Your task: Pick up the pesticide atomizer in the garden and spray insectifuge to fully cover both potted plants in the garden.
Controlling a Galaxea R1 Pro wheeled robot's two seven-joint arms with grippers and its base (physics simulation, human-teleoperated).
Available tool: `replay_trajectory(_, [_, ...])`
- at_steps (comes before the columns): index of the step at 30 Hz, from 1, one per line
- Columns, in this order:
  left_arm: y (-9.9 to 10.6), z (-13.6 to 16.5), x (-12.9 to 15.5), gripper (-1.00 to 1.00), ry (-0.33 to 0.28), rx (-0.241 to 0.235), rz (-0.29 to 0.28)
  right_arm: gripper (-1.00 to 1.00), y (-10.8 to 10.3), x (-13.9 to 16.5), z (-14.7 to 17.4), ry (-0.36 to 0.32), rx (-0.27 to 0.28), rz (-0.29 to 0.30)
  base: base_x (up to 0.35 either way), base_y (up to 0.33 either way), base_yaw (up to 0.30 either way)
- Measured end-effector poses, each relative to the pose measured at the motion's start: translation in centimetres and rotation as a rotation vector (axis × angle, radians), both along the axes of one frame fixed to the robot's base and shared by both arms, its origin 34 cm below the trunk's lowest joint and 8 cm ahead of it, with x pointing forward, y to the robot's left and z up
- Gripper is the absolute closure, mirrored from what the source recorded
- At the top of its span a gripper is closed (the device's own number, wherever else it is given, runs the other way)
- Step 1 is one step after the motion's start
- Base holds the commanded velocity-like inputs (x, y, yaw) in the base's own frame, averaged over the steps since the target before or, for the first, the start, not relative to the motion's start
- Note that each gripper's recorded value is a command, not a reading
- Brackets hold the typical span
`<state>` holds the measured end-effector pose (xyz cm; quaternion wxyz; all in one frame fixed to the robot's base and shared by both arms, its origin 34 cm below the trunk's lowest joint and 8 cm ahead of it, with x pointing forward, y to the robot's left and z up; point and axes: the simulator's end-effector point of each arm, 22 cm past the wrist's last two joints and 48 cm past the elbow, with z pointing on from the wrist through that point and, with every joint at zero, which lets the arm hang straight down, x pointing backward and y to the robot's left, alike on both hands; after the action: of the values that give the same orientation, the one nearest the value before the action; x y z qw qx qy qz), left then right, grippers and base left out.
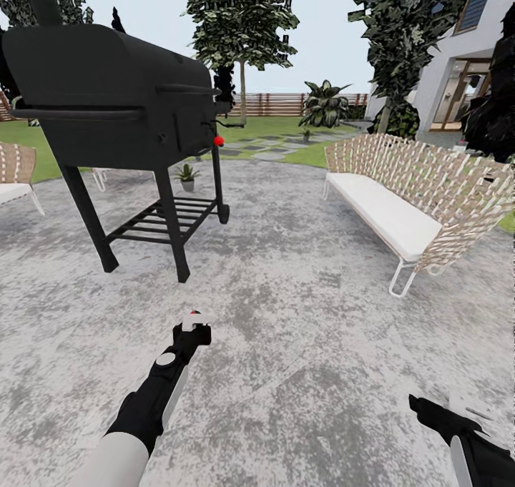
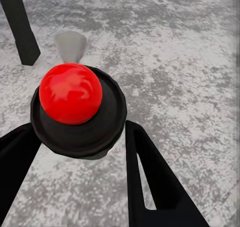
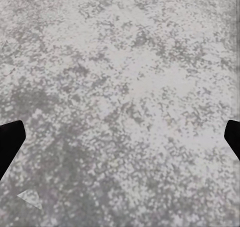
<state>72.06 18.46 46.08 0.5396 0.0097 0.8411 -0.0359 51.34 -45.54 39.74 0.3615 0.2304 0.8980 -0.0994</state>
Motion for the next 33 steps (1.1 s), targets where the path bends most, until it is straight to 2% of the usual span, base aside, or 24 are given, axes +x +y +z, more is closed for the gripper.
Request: replay_trajectory(33, [0.0,3.3,0.3,1.00,-0.053,0.000,0.000,-1.00,0.0,0.7,2.3,-0.055,-0.001,0.000,0.000,0.000,-0.071])
